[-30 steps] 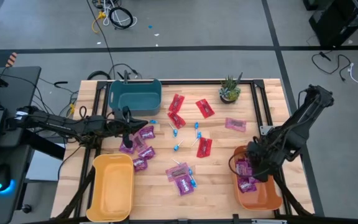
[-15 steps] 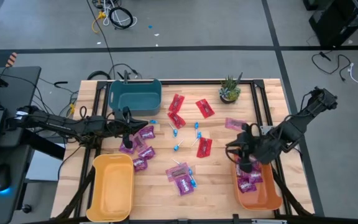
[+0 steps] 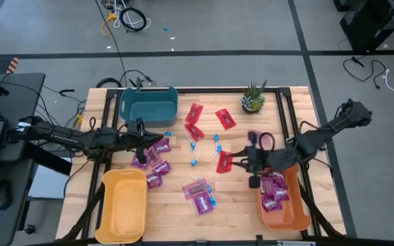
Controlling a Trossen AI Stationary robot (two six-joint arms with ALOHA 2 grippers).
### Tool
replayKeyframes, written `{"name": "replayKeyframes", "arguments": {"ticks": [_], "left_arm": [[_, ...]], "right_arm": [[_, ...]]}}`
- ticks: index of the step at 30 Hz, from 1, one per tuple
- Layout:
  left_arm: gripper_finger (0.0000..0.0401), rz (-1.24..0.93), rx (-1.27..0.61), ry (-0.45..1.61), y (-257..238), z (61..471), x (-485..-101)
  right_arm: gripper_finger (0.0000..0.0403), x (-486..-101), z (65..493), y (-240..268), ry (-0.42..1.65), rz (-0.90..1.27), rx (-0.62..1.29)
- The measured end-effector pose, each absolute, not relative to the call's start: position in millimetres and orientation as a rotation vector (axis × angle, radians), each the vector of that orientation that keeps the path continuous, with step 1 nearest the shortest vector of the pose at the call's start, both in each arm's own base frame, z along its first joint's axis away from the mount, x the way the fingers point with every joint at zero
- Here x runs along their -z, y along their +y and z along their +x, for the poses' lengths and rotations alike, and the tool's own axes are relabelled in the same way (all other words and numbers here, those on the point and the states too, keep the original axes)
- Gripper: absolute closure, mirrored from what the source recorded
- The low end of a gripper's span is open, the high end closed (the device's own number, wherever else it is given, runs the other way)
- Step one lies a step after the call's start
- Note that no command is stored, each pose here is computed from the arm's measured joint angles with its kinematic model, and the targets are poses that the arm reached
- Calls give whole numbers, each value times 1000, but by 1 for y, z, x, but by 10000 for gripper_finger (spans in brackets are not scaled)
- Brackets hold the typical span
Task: Sort candy
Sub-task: Put the purple candy into the orange bin
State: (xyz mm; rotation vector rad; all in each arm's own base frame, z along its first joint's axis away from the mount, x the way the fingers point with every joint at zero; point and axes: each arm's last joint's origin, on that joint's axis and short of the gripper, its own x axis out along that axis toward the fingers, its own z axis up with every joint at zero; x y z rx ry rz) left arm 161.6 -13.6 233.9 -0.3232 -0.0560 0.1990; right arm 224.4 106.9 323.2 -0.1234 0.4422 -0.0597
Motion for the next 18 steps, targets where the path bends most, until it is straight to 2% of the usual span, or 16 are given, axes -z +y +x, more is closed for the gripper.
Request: {"name": "replayKeyframes", "arguments": {"ticks": [16,18], "left_arm": [[395,-321,-200,-47,-14,162,-233],[395,-321,-200,-47,-14,162,-233]], "right_arm": [[312,-258,290,148,469,-155,41],[313,-254,295,149,461,-217,27]]}}
